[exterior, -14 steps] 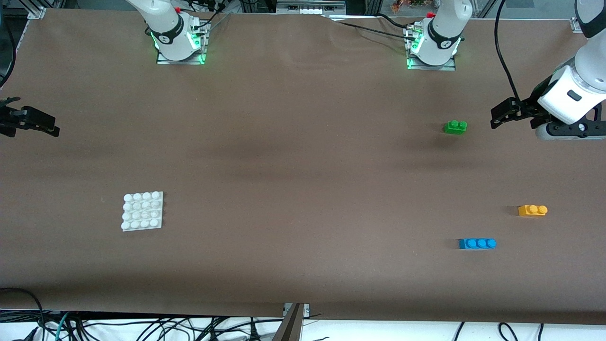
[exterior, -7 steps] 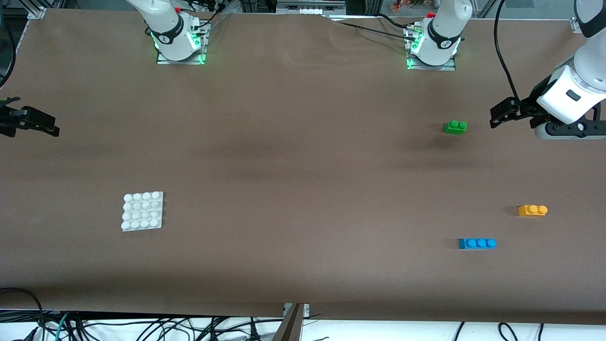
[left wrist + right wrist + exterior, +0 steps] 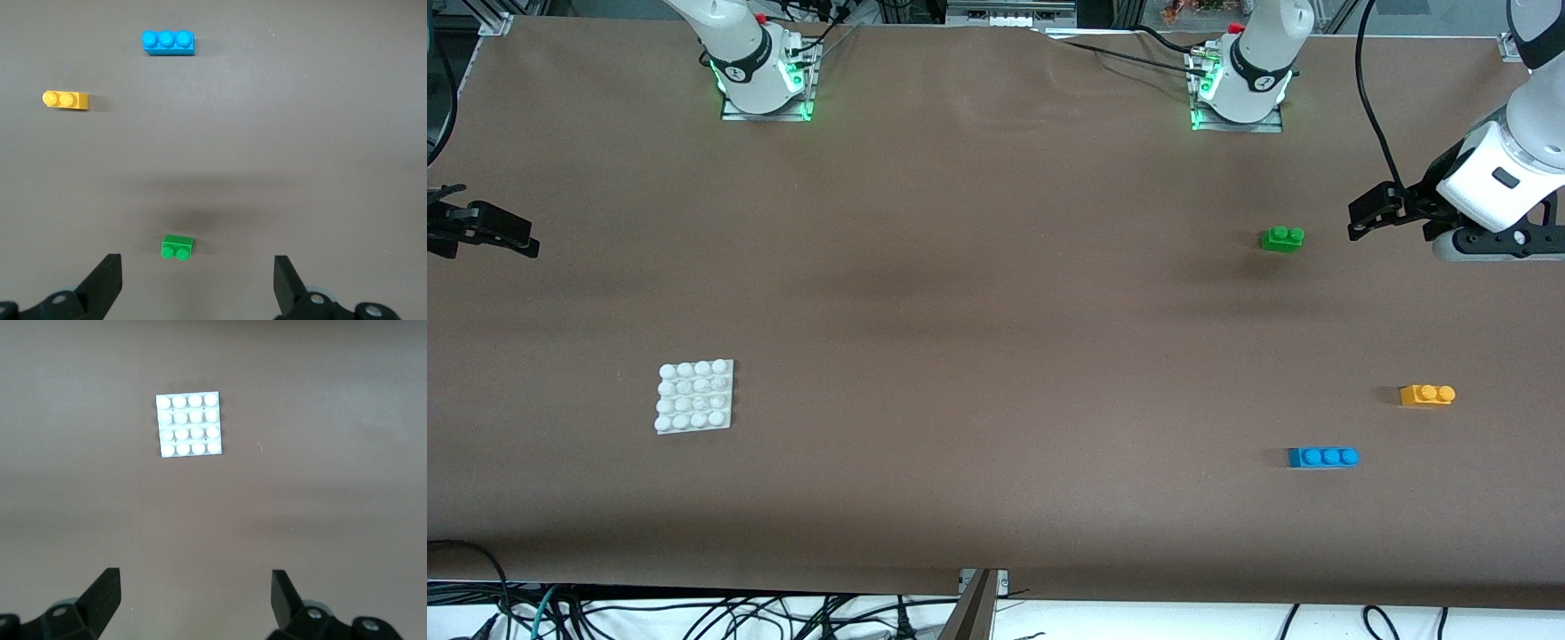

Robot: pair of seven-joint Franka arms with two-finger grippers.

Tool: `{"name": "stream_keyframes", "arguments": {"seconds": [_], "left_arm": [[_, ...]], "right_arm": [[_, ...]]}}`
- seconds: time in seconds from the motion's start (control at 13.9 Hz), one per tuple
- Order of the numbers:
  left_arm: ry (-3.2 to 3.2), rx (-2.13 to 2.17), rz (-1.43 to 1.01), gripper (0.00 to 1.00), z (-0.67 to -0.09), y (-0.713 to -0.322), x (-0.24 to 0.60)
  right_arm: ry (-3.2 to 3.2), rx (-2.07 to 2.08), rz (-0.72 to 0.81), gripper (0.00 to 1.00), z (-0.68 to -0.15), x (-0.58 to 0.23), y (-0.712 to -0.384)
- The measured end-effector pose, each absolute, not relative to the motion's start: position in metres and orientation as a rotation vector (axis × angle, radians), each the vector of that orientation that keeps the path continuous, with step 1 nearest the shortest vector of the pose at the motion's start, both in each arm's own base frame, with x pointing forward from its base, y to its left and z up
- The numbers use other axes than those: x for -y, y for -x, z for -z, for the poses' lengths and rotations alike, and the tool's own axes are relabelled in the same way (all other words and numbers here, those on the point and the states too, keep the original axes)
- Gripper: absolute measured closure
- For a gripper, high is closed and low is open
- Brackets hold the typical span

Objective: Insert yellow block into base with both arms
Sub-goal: 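Reach the right gripper down to the white base plate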

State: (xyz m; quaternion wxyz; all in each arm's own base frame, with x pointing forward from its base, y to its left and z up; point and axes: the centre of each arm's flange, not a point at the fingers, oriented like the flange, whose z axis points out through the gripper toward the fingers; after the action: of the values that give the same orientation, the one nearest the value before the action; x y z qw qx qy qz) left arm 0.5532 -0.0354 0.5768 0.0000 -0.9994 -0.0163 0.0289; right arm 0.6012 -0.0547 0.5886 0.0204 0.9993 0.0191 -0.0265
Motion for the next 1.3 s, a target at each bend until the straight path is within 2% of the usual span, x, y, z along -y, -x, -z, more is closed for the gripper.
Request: {"name": "stream_keyframes", "arguments": {"seconds": [0.29,0.65,1.3], "left_arm": [[3.14,0.048,-0.088,0.0,-0.578,-0.554,0.036],[3.14,0.05,-0.084,0.0,-0.579,-0.554,0.036],[3.14,0.051,-0.085,0.0,-0.579,-0.555,0.036]], "right_arm": [[-3.093,-0.066,0.116,0.0,-0.555,0.053,-0.62],[-3.074,-0.088,0.187,0.0,-0.461,0.048,-0.661],[-3.053,-0.128,0.094,0.0,-0.3,0.041,-0.712]]}}
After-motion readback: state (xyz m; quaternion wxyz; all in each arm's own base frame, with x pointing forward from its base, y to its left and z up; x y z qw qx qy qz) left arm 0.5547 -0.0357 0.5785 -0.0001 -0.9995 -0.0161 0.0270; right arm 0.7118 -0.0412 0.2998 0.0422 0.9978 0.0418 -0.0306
